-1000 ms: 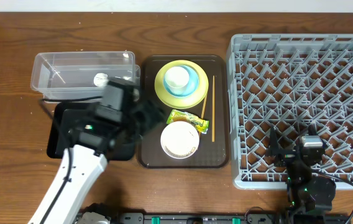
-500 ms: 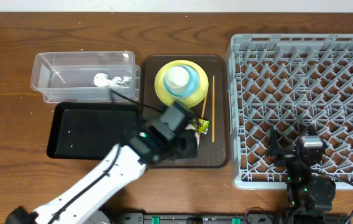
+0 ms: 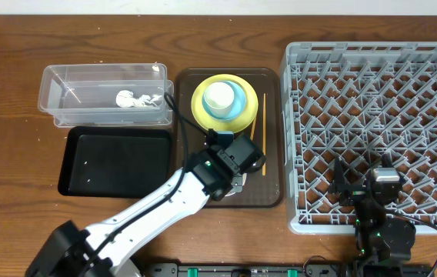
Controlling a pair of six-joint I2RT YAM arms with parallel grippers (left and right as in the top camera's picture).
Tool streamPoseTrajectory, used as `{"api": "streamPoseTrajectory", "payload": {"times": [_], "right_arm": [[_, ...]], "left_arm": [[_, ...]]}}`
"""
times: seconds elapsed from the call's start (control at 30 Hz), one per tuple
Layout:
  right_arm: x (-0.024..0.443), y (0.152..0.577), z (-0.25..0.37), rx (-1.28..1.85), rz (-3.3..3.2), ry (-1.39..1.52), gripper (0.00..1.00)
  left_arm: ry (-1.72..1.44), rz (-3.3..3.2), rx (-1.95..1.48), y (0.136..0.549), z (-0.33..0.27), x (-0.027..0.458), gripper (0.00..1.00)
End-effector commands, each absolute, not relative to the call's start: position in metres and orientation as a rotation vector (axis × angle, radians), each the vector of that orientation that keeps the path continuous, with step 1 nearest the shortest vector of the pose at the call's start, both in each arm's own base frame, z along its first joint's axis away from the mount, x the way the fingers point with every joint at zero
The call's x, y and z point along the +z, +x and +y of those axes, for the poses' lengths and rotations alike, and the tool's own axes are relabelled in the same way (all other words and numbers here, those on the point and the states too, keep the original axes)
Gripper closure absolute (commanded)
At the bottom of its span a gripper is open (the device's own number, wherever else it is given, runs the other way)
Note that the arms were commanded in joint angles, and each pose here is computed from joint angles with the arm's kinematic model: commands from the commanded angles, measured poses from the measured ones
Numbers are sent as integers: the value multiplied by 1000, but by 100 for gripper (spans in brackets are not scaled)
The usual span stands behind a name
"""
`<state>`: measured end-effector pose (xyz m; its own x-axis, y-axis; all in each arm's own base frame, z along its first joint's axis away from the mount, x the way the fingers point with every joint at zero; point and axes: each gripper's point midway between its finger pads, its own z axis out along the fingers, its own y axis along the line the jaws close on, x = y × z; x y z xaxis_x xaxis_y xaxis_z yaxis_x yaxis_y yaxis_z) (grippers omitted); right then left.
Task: Sort waste into correct bins and load items into the dishwasher rack
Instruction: 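Move the left gripper back over the yellow cake wrapper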
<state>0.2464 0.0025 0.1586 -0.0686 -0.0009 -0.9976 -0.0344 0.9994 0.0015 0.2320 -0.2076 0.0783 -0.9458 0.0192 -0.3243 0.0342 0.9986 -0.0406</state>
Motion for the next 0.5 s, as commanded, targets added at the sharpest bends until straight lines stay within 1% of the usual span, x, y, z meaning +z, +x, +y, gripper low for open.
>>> {"api": "streamPoseTrajectory", "payload": {"times": [0.0, 0.13, 0.47], "right_arm": [[158, 246, 1, 33, 1638, -16, 1], [158, 246, 1, 34, 1638, -16, 1], [158, 246, 1, 34, 1638, -16, 1]], "left_arm": [[70, 2801, 42, 239, -201, 67, 94], [81, 2831, 107, 237, -197, 52, 94], [134, 2825, 229, 243, -190, 35, 93]]}}
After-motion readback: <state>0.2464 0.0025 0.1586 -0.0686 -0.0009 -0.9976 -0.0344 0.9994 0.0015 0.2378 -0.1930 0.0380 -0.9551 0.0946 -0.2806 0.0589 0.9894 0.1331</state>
